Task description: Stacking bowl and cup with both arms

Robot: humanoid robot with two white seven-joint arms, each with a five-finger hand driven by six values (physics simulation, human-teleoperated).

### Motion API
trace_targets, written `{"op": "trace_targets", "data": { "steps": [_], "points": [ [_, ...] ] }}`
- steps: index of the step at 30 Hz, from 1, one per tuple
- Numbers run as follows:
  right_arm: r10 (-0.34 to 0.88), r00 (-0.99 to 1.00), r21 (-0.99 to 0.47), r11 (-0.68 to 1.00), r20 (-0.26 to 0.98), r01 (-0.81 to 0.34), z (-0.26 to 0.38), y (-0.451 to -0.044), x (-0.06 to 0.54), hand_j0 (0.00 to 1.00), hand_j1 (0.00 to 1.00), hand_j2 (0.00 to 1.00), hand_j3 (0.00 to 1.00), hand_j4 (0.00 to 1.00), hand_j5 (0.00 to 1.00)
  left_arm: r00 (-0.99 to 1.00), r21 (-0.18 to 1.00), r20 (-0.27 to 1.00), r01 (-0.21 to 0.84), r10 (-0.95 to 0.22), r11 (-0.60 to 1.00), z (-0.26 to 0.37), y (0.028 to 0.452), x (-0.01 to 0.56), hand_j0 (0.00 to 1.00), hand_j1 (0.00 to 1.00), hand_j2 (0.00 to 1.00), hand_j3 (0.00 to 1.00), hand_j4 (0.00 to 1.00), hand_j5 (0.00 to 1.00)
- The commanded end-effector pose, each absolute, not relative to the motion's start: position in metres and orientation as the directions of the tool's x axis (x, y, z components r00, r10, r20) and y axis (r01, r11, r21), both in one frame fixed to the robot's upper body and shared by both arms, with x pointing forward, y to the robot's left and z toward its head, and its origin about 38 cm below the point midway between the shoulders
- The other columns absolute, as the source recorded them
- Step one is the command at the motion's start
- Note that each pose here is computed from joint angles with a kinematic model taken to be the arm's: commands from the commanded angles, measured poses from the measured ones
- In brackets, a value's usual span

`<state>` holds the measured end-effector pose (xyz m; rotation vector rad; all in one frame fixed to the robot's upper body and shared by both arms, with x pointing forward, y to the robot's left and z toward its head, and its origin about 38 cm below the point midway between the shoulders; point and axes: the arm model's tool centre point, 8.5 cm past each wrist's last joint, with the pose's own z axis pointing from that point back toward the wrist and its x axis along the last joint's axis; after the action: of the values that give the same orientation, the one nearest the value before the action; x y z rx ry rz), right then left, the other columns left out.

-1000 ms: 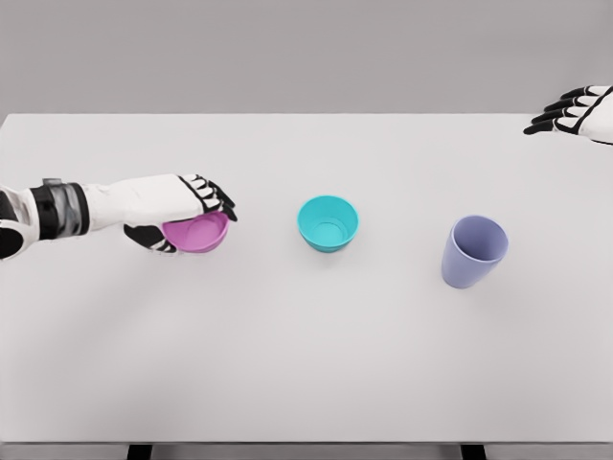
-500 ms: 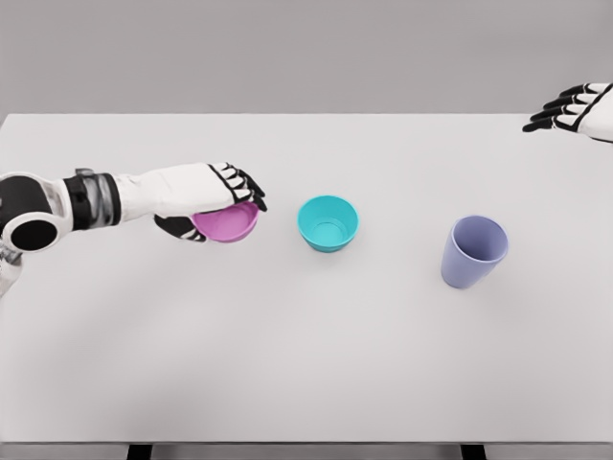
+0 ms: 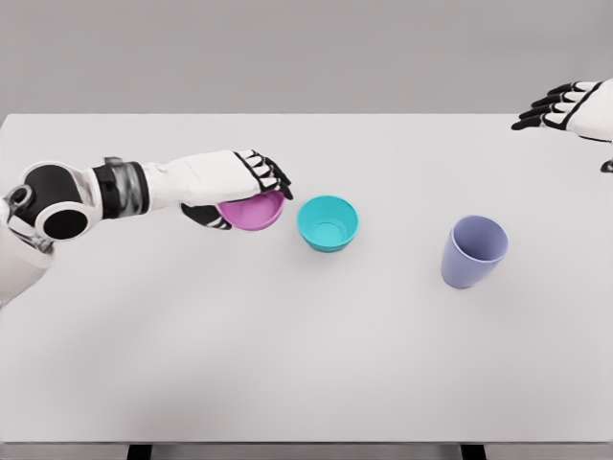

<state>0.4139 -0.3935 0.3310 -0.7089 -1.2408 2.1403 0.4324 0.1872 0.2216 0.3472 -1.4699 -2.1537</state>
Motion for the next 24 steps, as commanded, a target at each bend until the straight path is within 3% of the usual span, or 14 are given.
{"op": "trace_targets", "data": {
  "steps": [1,24],
  "points": [
    [0.684,-0.715,-0.897,-0.396,-0.146,-0.197,0.328,-0.385,0.417,1.0,1.0,1.0,1.0,1.0,1.0,-0.84,0.923,0.084,0.268,-0.535,-0.276,0.219,0.181,0.434,0.63,0.63,0.63,0.63,0.63,0.63],
    [0.678,-0.721,-0.903,-0.388,-0.144,-0.185,0.329,-0.38,0.419,1.0,1.0,1.0,1.0,1.0,1.0,-0.885,0.928,0.051,0.214,-0.463,-0.306,0.22,0.117,0.445,0.63,0.63,0.63,0.63,0.63,0.63]
  ]
}}
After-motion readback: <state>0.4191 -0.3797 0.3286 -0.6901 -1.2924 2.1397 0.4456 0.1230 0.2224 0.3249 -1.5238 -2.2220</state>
